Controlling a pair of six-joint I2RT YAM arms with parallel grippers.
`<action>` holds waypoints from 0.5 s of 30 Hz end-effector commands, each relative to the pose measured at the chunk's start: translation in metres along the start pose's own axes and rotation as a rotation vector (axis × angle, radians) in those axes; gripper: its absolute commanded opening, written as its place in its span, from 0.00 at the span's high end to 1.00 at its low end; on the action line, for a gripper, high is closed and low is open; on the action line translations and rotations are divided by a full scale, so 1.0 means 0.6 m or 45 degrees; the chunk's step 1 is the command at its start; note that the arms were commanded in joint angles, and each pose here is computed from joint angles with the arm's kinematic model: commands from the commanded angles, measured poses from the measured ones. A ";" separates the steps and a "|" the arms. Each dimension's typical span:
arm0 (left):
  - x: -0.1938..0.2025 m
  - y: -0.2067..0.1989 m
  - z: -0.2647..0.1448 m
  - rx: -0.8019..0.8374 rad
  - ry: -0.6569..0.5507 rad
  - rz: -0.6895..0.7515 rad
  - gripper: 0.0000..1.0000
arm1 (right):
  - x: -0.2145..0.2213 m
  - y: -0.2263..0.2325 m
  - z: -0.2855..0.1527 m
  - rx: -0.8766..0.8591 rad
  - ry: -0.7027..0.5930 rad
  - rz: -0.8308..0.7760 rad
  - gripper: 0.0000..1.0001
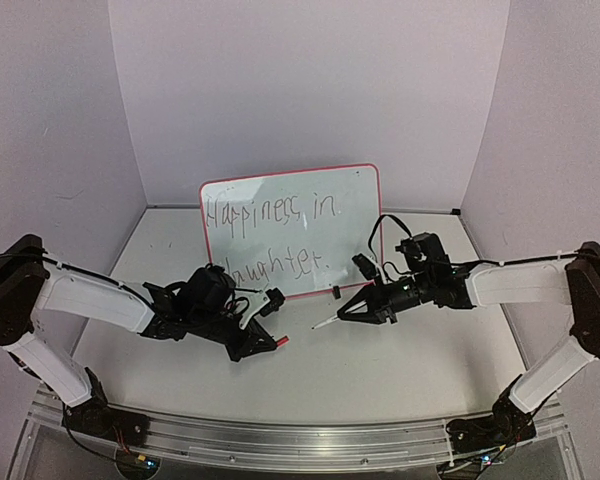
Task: Write a sentence on the whiteboard
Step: Insert the whiteboard marker without the cap into the pen cap.
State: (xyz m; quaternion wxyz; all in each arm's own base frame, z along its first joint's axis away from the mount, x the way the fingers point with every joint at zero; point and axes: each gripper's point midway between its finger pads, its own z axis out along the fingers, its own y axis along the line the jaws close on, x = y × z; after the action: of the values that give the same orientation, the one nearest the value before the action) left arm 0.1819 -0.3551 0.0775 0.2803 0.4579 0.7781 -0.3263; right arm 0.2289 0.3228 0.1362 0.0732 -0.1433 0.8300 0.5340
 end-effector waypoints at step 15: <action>-0.069 -0.045 -0.009 0.169 -0.072 0.137 1.00 | -0.010 0.020 0.023 -0.130 0.052 0.026 1.00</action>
State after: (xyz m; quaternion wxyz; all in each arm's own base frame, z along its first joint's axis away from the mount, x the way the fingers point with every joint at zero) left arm 0.1767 -0.3731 0.1046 0.2836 0.4917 0.7406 -0.3596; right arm 0.2260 0.3321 0.1272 0.0326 -0.1344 0.8213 0.5535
